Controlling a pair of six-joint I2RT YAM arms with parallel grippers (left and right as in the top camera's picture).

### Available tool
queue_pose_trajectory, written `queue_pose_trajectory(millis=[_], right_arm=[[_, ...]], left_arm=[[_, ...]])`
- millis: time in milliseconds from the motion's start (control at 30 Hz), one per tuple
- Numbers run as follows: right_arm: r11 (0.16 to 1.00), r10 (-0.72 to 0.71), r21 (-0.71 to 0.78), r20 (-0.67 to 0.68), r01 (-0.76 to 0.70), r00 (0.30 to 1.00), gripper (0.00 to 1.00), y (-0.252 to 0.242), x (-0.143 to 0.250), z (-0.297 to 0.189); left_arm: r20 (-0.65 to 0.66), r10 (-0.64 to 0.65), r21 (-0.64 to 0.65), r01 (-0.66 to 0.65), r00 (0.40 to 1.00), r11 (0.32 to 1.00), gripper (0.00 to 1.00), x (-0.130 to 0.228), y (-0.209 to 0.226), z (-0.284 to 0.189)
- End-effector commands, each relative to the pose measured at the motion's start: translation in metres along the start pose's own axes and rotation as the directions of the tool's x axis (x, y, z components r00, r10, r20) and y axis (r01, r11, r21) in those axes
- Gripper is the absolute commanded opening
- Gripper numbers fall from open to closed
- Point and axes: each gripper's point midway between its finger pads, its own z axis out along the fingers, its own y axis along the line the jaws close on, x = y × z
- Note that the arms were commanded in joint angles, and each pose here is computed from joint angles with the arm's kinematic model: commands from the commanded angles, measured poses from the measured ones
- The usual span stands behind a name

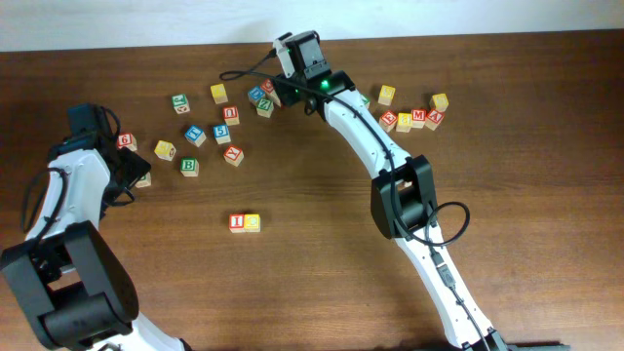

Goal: Spell out ICRA

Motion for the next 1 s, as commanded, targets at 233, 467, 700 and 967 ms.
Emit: queue_pose_trajectory(millis=[233,467,700,967], right_arm=[[1.000,0.006,0.013,0.011,-0.006,1.000,0.83,-0.004,0.009,0.014],[1.000,0.016,0.011,-0.051,-0.016,0.999,0.84,-0.005,0.025,0.014],[0.991,0.131,0.012,-0.108,-0.130,0.985,0.86,-0.003,0.036,0.009],[0.991,0.136,0.022,-0.245,-0.135,0.960,0.86,-0.001,0.062,-0.007]], left_arm=[[0.016,-0.009,0.006,0.009,1.000,1.000,1.00,-0.003,0.002,-0.007],[0.016,-0.009,0.006,0.009,1.000,1.000,0.99,-0.003,0.002,-0.007],[0.016,-0.009,0.006,0.009,1.000,1.000,0.99,-0.003,0.002,-0.007],[0.016,-0.009,0.006,0.009,1.000,1.000,1.00,-0.003,0.002,-0.007]])
